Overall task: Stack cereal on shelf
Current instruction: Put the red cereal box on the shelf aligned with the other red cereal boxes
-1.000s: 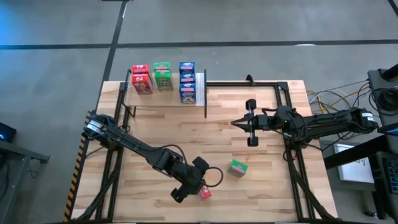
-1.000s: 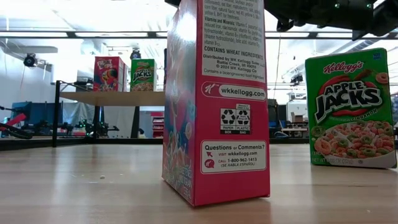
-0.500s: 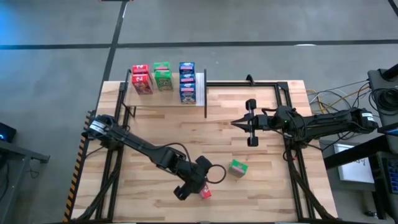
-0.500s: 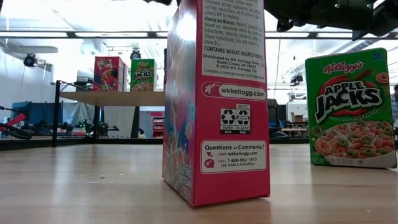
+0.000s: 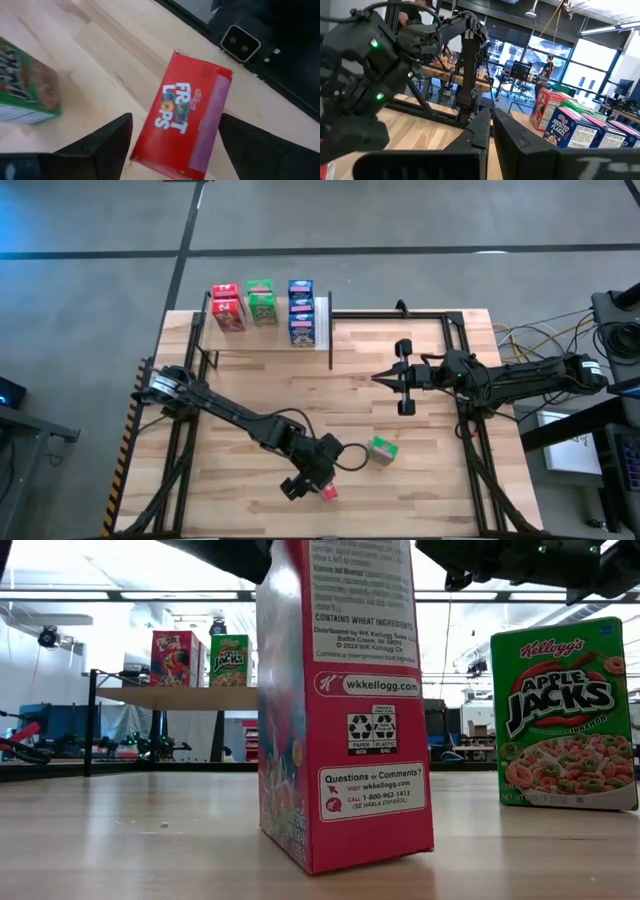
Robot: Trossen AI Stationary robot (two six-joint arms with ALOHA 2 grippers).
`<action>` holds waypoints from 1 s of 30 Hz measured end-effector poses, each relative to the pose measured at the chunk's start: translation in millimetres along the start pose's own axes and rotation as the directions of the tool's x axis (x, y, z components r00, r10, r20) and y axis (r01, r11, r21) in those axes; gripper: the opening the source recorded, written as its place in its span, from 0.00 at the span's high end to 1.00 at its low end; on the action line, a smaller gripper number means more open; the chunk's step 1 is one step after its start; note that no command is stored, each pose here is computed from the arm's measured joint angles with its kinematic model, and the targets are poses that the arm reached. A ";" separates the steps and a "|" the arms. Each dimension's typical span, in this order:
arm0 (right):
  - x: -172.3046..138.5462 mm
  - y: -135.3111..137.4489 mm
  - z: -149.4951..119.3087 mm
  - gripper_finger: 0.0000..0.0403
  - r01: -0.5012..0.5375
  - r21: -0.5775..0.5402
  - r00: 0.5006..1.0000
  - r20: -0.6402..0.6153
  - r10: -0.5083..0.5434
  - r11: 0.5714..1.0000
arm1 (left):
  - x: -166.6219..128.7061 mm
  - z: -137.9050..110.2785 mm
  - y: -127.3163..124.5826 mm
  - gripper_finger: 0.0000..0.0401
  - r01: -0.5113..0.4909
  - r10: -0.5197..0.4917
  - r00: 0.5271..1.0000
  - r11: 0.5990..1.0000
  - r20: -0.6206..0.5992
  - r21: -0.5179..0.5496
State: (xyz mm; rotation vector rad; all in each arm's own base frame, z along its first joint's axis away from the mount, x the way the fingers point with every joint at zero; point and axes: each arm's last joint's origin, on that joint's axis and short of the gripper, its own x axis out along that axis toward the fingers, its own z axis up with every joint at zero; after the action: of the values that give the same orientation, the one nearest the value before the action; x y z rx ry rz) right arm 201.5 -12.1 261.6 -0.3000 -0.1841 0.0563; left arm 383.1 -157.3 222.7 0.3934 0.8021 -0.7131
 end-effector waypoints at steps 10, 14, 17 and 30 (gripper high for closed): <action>0.0 0.0 0.0 0.97 0.000 -0.002 1.000 0.000 0.000 1.000 | -0.1 0.4 3.6 0.41 0.021 -0.021 1.000 0.999 0.012 0.041; 0.0 0.0 0.0 0.97 0.000 -0.003 1.000 0.000 0.000 1.000 | -0.4 0.5 3.5 0.49 0.021 -0.021 1.000 0.999 0.013 0.041; 0.0 0.0 0.0 0.97 0.000 -0.002 1.000 0.000 0.000 1.000 | -0.5 0.6 3.4 0.54 0.021 -0.021 1.000 0.999 0.013 0.040; 0.0 0.0 0.0 0.97 0.000 -0.002 1.000 -0.001 0.000 1.000 | -28.1 21.3 4.4 0.65 0.045 -0.043 0.997 0.999 -0.064 0.030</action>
State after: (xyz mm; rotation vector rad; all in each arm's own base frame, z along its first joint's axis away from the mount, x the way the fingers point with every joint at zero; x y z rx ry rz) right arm 201.5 -12.2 261.6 -0.3017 -0.1836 0.0558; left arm 383.6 -154.3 258.1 0.4291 0.8622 -0.7583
